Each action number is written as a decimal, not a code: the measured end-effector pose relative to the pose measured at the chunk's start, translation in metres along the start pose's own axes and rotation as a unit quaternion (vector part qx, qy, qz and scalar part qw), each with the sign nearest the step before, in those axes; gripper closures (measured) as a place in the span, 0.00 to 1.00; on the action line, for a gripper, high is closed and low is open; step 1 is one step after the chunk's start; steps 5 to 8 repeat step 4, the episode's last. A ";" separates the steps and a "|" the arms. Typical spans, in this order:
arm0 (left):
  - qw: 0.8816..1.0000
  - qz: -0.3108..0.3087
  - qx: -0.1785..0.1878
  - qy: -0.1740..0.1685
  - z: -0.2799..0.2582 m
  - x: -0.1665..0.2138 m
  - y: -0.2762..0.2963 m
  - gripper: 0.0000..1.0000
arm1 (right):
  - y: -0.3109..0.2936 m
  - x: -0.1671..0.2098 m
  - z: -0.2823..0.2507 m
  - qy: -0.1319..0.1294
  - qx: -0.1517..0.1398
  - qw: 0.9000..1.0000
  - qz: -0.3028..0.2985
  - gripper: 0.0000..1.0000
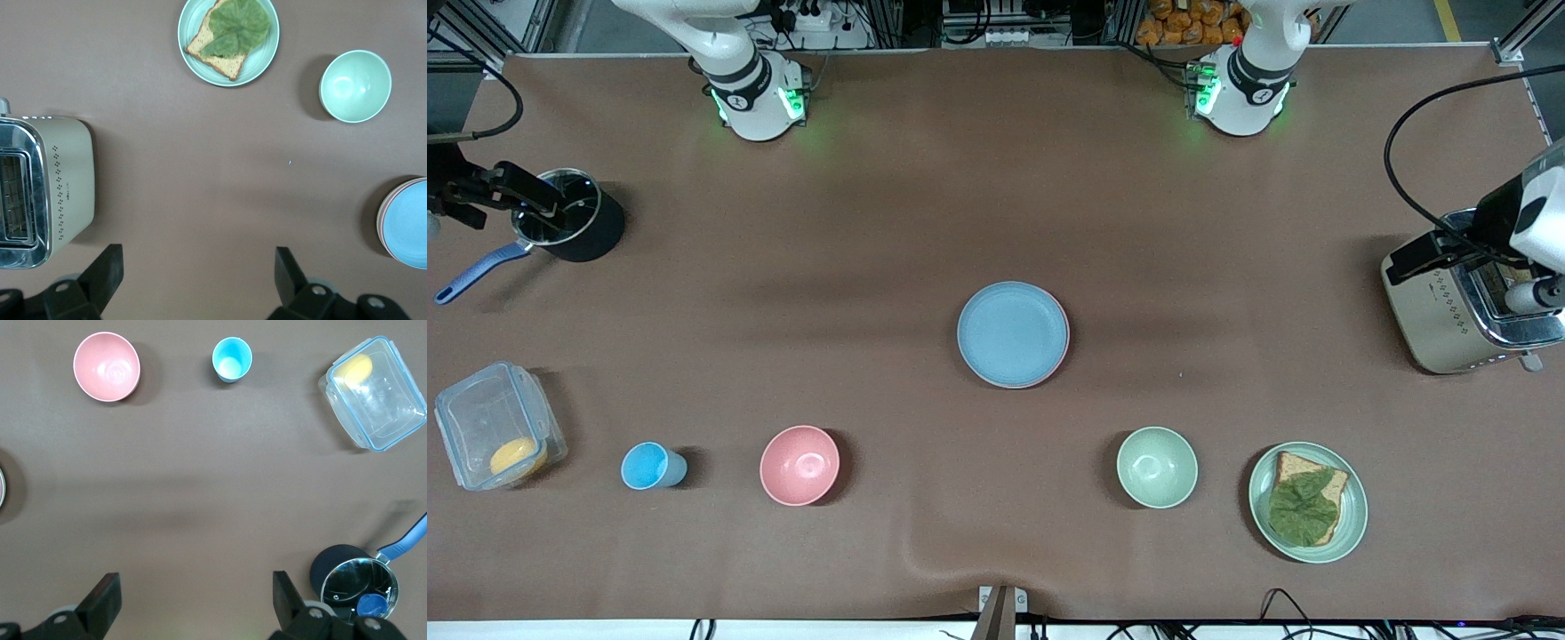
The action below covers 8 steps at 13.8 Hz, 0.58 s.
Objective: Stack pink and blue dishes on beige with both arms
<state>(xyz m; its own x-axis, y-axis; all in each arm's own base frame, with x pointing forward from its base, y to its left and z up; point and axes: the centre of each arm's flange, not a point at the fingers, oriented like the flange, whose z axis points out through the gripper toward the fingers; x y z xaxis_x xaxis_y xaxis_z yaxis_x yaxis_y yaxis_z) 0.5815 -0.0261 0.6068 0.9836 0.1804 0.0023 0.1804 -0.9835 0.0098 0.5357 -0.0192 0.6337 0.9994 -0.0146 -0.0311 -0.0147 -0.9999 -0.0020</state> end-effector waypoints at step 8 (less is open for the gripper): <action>1.000 -0.002 0.002 0.000 -0.010 -0.007 -0.003 0.00 | 0.000 0.000 0.000 0.000 0.000 1.000 0.000 0.00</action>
